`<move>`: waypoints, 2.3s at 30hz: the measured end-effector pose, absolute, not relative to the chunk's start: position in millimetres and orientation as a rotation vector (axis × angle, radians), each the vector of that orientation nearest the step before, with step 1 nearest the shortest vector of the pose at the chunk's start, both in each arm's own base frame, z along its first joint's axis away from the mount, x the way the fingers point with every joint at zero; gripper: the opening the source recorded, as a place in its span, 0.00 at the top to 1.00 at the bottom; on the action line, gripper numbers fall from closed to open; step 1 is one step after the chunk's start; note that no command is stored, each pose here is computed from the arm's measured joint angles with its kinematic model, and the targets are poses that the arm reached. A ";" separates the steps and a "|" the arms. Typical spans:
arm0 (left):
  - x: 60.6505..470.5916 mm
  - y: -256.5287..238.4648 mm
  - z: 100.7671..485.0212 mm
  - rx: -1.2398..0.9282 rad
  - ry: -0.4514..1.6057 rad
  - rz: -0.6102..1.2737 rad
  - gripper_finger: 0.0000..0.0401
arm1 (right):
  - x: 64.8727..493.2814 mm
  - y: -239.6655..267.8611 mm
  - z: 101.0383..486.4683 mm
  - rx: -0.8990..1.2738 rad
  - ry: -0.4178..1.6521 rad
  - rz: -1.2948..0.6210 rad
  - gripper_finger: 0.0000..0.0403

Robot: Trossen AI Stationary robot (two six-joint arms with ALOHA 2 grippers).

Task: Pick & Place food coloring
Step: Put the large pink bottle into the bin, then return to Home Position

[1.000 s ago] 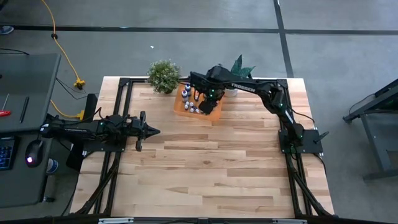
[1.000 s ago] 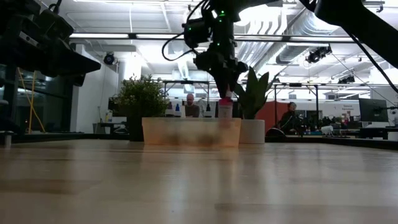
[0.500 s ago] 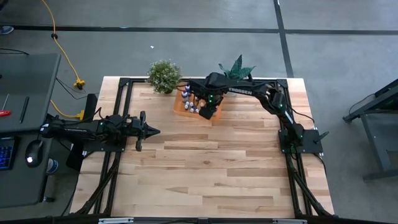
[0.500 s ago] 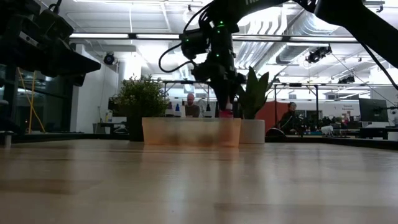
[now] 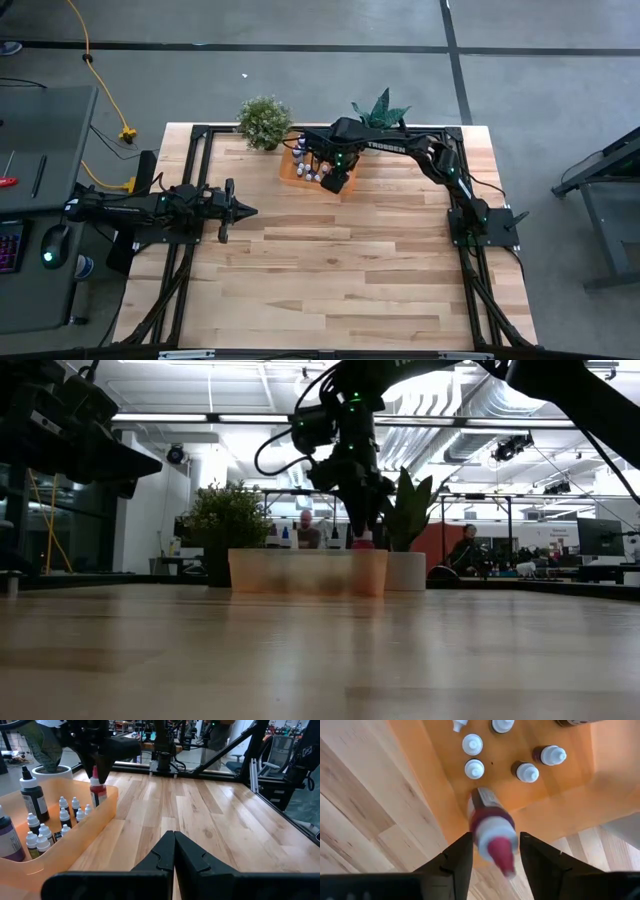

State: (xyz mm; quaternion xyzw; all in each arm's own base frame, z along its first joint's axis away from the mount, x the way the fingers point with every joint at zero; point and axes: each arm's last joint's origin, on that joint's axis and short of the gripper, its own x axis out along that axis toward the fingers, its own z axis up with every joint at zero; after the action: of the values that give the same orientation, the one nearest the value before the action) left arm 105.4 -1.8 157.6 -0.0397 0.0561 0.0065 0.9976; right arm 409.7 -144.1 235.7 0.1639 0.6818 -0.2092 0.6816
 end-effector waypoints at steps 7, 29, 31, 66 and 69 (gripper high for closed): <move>105.4 -1.8 157.7 -0.080 0.112 0.013 1.00 | 408.9 -145.4 235.8 0.348 1.534 -0.493 0.57; 105.4 -1.8 157.6 -0.080 0.112 0.013 1.00 | 343.7 -99.4 379.3 0.269 1.265 -0.458 0.59; 105.4 -1.8 157.7 -0.080 0.112 0.012 1.00 | 331.9 -88.9 393.8 0.235 1.240 -0.440 0.64; 105.4 -1.8 157.7 -0.079 0.112 0.013 1.00 | 137.8 10.8 213.8 0.220 -0.011 0.273 1.00; 105.4 -1.8 157.6 -0.080 0.112 0.013 1.00 | 128.2 9.3 201.8 0.218 -0.040 0.248 1.00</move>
State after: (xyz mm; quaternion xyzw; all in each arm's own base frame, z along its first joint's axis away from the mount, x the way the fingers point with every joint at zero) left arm 105.4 -1.8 157.6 -0.0399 0.0561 0.0063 0.9976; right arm 128.2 9.3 201.8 0.1087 -0.0198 0.1236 0.9862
